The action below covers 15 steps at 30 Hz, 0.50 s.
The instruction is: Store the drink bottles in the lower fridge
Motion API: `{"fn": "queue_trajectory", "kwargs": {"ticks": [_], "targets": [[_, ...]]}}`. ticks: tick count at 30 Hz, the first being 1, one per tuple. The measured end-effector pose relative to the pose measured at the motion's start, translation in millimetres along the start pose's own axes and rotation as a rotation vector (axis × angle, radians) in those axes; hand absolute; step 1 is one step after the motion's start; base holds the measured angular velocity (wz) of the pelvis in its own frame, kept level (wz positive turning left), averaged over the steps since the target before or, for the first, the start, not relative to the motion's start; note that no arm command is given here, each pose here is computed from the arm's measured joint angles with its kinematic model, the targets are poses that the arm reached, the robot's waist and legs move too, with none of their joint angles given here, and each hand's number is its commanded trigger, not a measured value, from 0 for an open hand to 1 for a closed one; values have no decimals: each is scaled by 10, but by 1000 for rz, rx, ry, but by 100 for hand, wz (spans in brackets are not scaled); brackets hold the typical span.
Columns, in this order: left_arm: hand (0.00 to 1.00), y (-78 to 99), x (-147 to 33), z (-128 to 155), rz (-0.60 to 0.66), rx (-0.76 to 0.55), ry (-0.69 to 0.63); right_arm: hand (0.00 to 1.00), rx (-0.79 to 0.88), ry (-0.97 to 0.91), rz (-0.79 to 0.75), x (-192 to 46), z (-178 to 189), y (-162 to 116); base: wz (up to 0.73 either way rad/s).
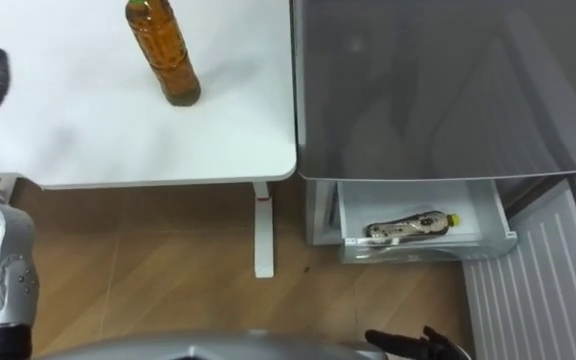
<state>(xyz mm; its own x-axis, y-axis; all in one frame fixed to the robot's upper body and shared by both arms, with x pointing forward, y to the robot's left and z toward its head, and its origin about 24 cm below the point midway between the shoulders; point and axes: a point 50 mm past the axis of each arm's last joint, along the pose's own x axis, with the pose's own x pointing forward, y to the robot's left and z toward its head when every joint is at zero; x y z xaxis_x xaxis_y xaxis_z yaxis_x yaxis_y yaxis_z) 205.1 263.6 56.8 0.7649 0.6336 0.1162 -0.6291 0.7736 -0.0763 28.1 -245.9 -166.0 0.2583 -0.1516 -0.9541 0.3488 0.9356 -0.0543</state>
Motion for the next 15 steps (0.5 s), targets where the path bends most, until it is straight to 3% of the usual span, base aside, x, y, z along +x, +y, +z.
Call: {"fn": "queue_trajectory", "kwargs": {"ticks": [9, 15], "targets": [[0, -161, -7, -96, -160, -170, 150, 0, -53, 15, 18, 30, 98, 64, 0], [0, -336, 31, -49, -277, -219, 155, 0, -52, 23, 25, 32, 98, 72, -2]]}}
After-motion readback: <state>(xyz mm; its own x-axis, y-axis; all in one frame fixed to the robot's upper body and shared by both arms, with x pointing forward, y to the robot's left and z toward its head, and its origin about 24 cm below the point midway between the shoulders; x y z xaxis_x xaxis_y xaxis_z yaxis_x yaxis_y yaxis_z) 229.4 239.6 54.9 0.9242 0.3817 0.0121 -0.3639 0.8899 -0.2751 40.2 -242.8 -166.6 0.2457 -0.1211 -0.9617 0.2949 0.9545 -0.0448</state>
